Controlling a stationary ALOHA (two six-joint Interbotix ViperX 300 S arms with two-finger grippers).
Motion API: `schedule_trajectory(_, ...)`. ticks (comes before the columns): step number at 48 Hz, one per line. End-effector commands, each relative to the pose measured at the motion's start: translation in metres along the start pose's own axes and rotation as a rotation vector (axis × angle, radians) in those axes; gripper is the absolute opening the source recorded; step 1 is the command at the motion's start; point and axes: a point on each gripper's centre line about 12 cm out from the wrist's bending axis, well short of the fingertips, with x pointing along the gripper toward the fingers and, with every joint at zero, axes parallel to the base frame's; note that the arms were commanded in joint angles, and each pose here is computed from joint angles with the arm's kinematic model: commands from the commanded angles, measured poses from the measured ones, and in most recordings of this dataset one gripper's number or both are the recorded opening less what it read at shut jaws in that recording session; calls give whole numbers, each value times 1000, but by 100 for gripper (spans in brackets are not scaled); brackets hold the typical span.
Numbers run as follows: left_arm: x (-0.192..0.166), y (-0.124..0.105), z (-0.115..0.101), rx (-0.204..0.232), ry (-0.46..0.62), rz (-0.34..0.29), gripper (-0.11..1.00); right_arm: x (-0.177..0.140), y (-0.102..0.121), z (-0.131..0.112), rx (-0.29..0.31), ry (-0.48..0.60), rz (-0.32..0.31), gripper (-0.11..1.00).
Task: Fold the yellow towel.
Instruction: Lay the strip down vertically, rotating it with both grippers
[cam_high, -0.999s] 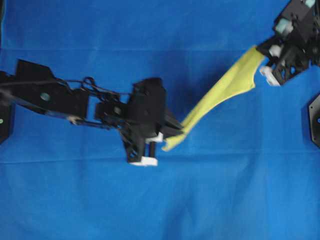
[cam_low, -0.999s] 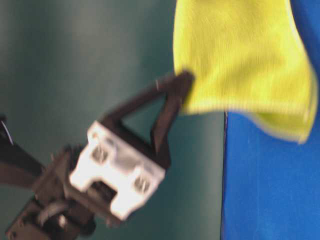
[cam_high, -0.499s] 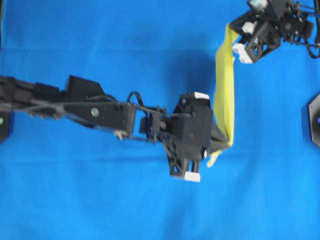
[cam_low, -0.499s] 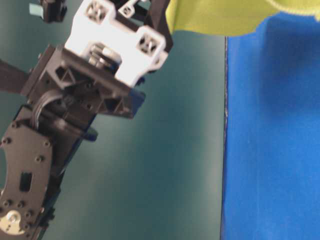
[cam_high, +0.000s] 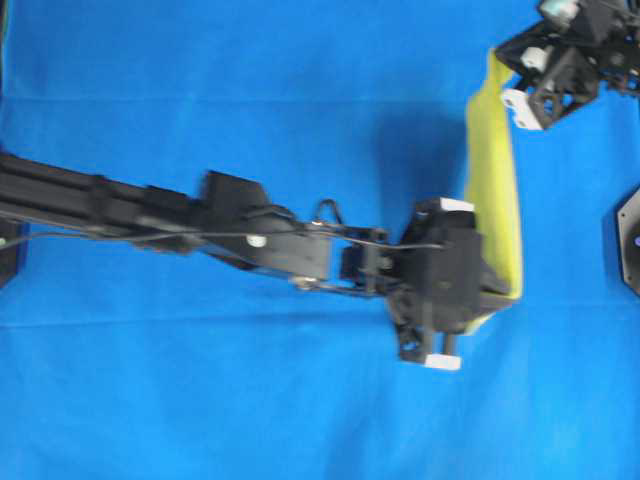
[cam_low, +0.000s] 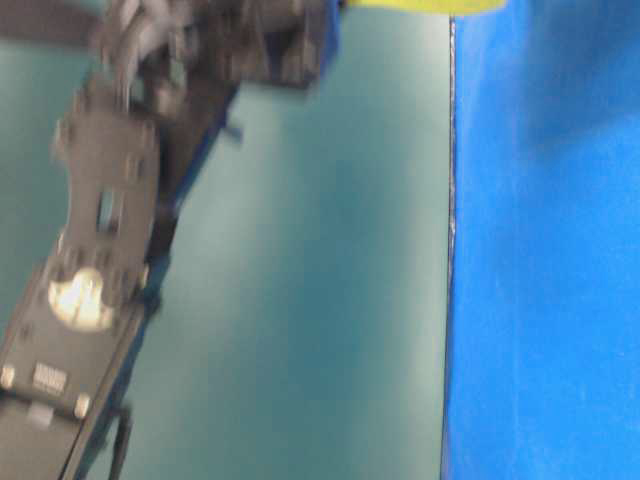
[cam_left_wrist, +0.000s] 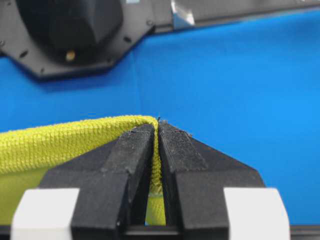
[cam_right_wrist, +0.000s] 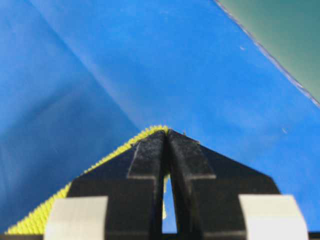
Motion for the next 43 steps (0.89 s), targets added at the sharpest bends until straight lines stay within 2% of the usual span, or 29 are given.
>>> schedule_trajectory(1,0,-27,35,20,-94,-39,3,-7,-10,1,13,-12,-31,2)
schedule_trajectory(9,13,-26,24,3,-87,-37,3,0,-10,-6,6,17,-33,2)
schedule_trajectory(17,8,-23,4,-20,-60,-33,3,26,1,-5,-12,32,9,2)
schedule_trajectory(29,-22,-23,-36,-120,-48,-29,3,78,34,12,-50,18,116,2)
schedule_trajectory(33,-36,-23,-53,-159,-46,-29,3,92,44,22,-63,12,136,2)
schedule_trajectory(43,-61,-24,-82,-227,-20,-26,3,114,67,39,-102,2,169,2)
